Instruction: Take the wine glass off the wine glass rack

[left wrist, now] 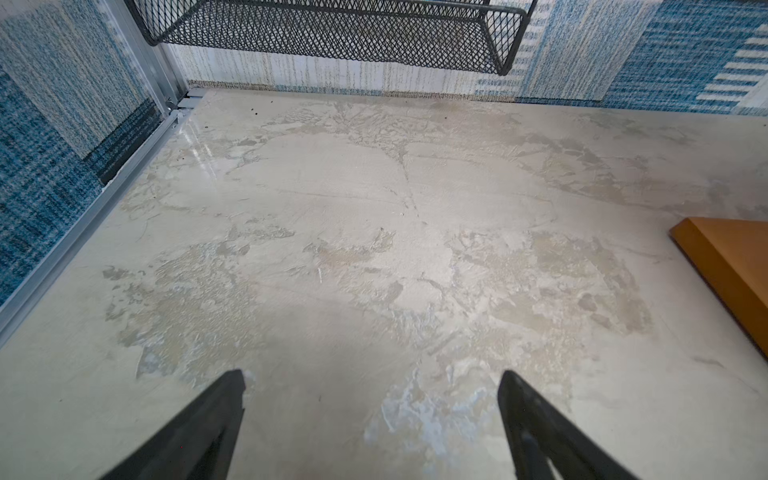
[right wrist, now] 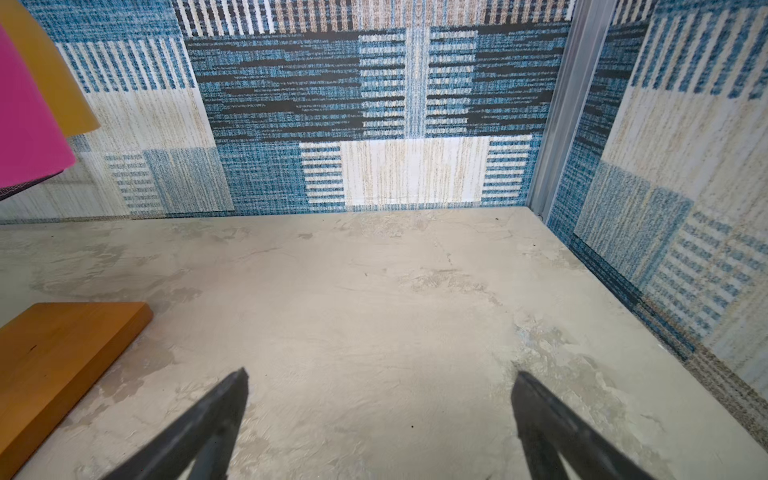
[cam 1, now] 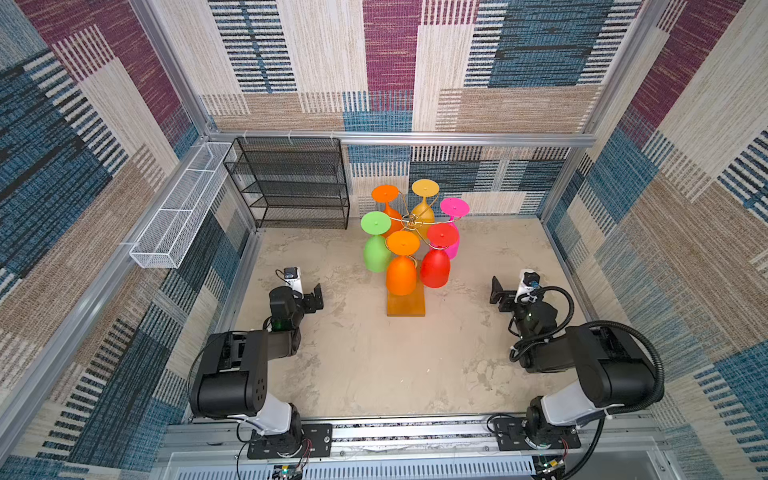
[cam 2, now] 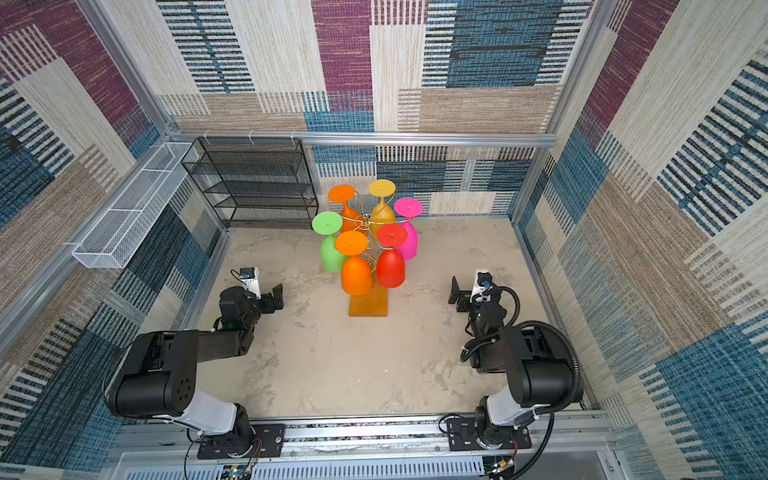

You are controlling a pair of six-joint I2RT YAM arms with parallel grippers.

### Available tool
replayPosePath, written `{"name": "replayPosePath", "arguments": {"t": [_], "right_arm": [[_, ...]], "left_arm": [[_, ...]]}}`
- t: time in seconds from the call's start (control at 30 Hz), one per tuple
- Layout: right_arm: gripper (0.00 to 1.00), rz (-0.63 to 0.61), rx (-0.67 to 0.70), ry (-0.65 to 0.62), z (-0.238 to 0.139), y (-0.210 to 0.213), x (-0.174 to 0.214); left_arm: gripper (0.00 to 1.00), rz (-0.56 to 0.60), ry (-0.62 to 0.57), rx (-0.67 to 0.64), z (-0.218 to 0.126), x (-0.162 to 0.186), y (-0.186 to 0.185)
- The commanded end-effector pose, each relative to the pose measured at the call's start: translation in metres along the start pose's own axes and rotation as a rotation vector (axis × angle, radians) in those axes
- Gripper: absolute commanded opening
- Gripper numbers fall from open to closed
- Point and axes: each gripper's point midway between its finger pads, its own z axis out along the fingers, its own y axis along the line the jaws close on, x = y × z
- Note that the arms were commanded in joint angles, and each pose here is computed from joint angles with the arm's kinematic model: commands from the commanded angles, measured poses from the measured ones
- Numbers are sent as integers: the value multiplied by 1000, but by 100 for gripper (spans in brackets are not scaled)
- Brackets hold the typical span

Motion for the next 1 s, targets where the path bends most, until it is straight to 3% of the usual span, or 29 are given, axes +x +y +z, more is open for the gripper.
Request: {"name": "replayPosePath", "arguments": {"t": [0.0,0.97], "right_arm": [[100,-12,-13,-23,1,2,-6],[100,-11,-13,-22,1,2,-6]], "left_arm": [[97,21,-11,0,1,-4,0],[99,21,-9,2,1,-3,0]]}}
